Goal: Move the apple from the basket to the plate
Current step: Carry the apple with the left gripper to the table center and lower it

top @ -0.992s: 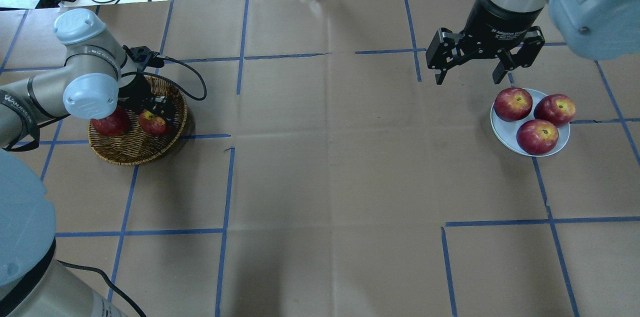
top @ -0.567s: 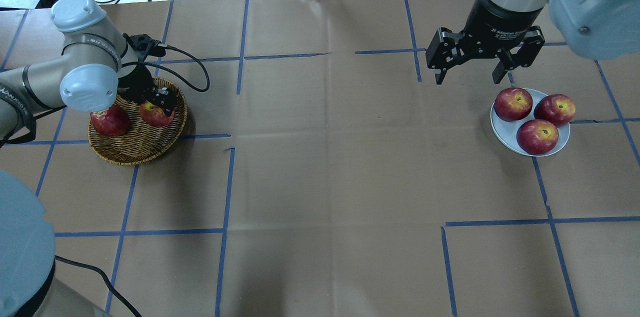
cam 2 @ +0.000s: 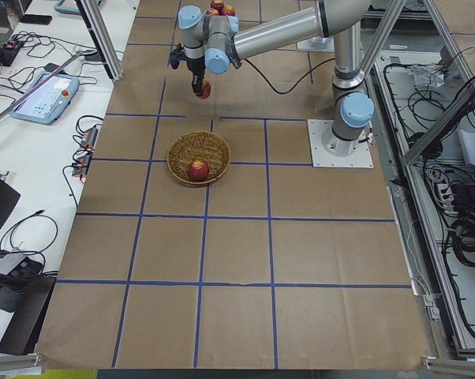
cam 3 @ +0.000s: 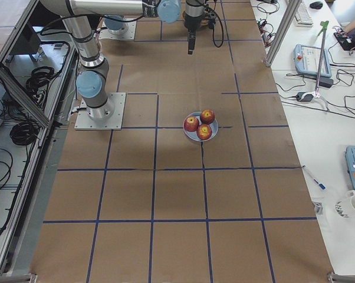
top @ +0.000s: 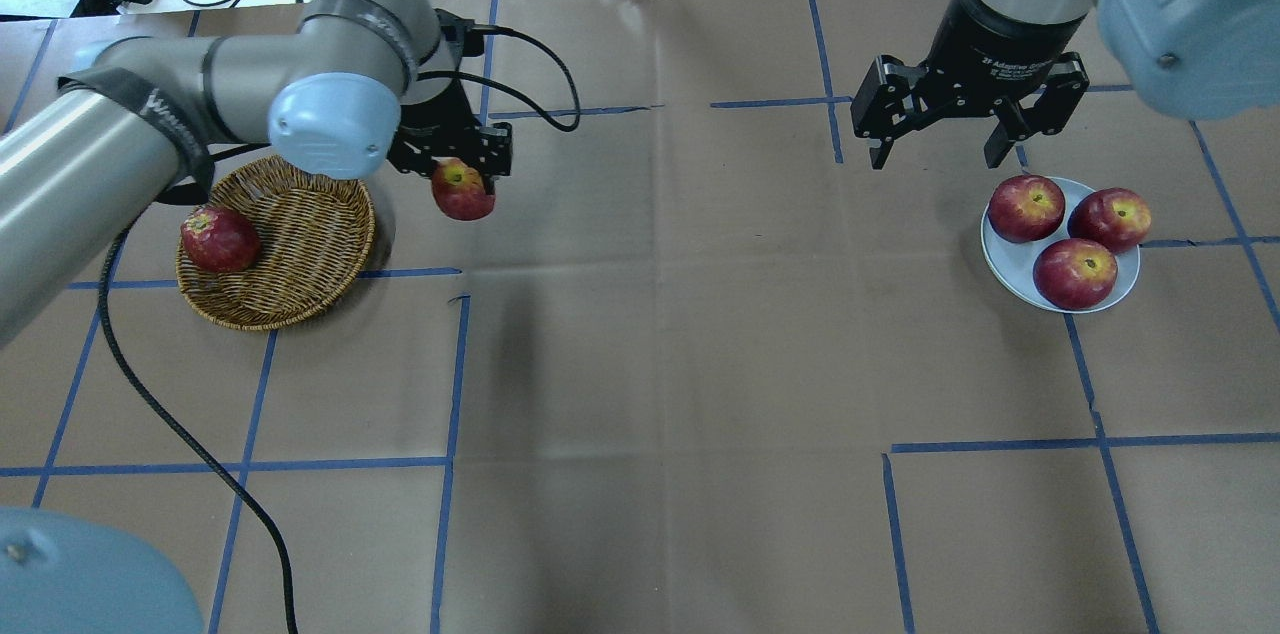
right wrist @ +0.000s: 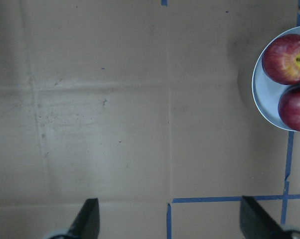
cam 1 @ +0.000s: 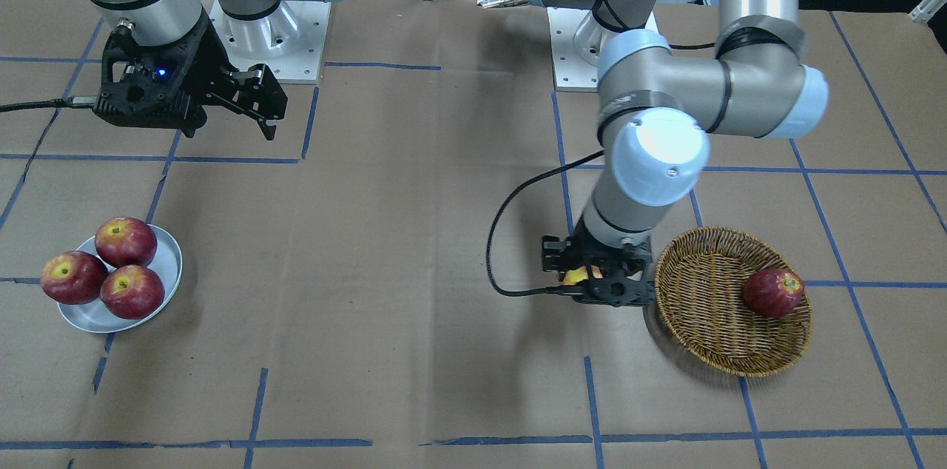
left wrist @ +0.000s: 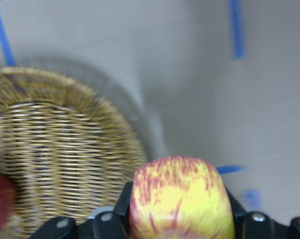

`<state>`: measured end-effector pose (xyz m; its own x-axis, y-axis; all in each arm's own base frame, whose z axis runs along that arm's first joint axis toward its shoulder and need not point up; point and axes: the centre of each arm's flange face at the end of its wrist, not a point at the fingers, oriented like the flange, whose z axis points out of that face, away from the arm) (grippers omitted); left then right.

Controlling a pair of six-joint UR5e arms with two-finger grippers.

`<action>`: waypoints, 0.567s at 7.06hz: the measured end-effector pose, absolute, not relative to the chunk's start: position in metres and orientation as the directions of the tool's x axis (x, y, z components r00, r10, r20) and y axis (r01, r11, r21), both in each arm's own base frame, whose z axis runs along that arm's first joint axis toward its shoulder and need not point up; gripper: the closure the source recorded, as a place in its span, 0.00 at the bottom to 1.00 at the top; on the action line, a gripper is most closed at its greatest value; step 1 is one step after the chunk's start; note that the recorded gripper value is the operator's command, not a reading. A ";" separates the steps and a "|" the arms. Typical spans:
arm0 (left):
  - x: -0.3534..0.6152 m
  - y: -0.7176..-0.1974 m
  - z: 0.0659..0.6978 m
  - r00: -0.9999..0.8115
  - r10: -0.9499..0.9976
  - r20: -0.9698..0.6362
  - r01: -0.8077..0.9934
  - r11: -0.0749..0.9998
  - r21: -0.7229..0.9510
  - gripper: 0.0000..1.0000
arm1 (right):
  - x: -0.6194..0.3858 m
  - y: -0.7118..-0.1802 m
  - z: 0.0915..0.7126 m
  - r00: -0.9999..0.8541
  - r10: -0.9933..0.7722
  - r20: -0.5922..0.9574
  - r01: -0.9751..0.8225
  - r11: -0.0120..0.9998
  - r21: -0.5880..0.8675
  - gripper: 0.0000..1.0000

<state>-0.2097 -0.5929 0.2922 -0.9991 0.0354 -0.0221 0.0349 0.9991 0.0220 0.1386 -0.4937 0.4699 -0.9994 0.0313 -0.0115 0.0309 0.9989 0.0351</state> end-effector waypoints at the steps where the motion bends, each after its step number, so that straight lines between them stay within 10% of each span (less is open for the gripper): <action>1: -0.267 -0.587 0.275 -1.000 0.003 -0.024 0.003 1.000 0.015 0.65 | 0.139 -0.494 0.470 -0.999 0.031 -0.011 0.031 0.999 0.035 0.00; 4: -0.366 -0.586 0.222 -0.999 0.024 -0.034 0.024 1.000 0.020 0.59 | 0.139 -0.494 0.470 -0.999 0.031 -0.011 0.031 0.999 0.035 0.00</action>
